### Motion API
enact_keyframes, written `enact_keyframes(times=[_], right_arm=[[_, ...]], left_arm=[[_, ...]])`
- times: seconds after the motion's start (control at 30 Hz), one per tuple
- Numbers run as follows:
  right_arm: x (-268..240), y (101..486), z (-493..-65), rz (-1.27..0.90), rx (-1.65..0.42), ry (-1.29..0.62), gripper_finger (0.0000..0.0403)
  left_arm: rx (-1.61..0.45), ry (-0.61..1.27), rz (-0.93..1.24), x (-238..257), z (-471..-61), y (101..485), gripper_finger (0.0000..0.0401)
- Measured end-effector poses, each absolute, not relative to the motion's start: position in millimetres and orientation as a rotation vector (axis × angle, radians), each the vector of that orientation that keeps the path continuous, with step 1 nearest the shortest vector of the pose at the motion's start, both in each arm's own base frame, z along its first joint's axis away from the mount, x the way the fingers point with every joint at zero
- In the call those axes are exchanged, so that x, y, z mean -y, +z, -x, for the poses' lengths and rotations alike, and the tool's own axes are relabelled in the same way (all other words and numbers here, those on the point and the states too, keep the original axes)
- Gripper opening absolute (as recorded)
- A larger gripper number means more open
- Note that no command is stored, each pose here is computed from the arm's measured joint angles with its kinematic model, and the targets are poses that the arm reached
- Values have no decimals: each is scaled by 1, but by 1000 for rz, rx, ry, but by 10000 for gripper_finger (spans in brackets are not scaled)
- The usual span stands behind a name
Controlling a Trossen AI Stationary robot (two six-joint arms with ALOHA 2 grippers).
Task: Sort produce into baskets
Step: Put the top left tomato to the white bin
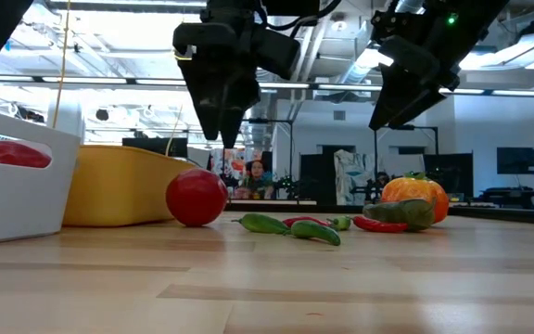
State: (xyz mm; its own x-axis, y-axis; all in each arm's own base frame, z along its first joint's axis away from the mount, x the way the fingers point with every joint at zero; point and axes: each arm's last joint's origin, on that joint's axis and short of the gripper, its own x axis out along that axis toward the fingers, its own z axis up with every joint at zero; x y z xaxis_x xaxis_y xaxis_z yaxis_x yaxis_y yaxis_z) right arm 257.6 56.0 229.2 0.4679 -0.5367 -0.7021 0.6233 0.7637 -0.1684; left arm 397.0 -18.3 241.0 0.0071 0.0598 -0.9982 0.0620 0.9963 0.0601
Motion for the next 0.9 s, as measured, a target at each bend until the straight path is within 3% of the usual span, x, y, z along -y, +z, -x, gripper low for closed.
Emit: enact_keyframes(times=[0.2, 0.5, 0.73, 0.9], right_arm=[[-56, 229, -258, -117, -817, -713, 376], [-56, 229, -258, -116, -818, -714, 376], [-56, 229, -258, -116, -818, -714, 376], [-56, 229, -258, -116, -818, -714, 376]], left_arm=[[-1567, 19, -48, 20, -396, 238, 373], [-1684, 19, -189, 23, -380, 192, 373], [-1637, 9, -223, 23, -381, 175, 373], [-1632, 18, -232, 22, -381, 174, 344]])
